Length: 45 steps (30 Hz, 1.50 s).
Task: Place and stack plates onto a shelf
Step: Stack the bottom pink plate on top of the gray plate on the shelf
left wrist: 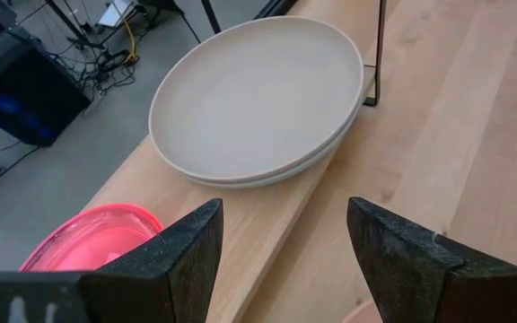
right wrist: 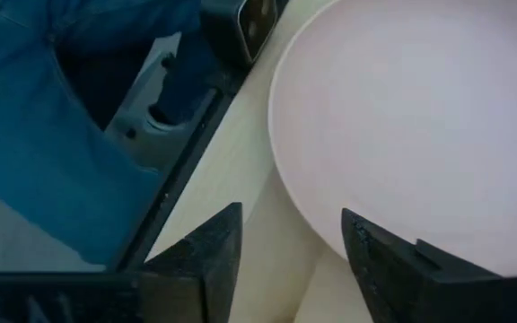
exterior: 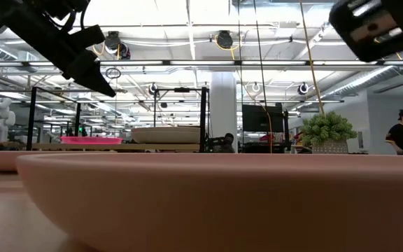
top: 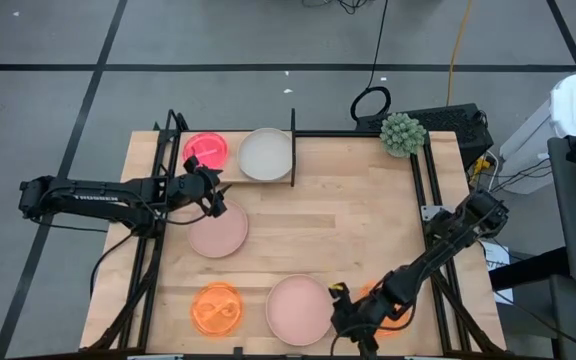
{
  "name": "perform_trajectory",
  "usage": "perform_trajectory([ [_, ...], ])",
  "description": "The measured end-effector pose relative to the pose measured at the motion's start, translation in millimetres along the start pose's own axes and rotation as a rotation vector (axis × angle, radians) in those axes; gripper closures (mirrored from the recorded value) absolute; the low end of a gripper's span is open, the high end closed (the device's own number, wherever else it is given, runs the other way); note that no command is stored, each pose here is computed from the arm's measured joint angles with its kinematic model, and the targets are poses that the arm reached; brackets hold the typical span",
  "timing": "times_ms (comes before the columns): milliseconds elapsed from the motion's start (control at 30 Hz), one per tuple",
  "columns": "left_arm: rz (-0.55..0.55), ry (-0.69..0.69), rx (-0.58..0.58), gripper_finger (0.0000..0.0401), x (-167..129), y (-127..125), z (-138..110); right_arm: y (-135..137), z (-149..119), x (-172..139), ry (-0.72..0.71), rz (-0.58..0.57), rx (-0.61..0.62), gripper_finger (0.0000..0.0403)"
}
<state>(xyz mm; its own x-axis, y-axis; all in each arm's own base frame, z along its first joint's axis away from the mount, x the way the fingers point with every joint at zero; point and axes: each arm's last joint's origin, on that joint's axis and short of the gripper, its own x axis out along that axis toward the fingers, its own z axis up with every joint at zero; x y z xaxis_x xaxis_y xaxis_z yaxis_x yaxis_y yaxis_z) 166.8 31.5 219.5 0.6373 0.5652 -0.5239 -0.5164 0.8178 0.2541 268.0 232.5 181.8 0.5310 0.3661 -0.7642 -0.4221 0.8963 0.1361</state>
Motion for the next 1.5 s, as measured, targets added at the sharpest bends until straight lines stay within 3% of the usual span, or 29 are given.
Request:
perform_trajectory([
  [333, 0.000, -0.004, 0.021, 0.0157, 0.0, 0.0, 0.4, -1.6, -12.0, 27.2, 0.060, 0.006, -0.065, 0.0292],
  [567, -0.001, -0.027, 0.024, 0.0157, 0.1, -0.2, 2.9, -4.3, -12.3, 27.8, 0.058, -0.021, -0.204, 0.0321],
  [800, -0.001, -0.025, 0.019, 0.0157, 0.1, -0.2, 2.8, -8.1, -16.3, 29.0, 0.073, -0.027, -0.262, 0.0350],
  [1500, -0.001, -0.023, 0.008, 0.0157, 0.1, -0.2, 2.5, -26.6, -13.9, 31.0, 0.071, 0.001, -0.363, 0.0333],
])
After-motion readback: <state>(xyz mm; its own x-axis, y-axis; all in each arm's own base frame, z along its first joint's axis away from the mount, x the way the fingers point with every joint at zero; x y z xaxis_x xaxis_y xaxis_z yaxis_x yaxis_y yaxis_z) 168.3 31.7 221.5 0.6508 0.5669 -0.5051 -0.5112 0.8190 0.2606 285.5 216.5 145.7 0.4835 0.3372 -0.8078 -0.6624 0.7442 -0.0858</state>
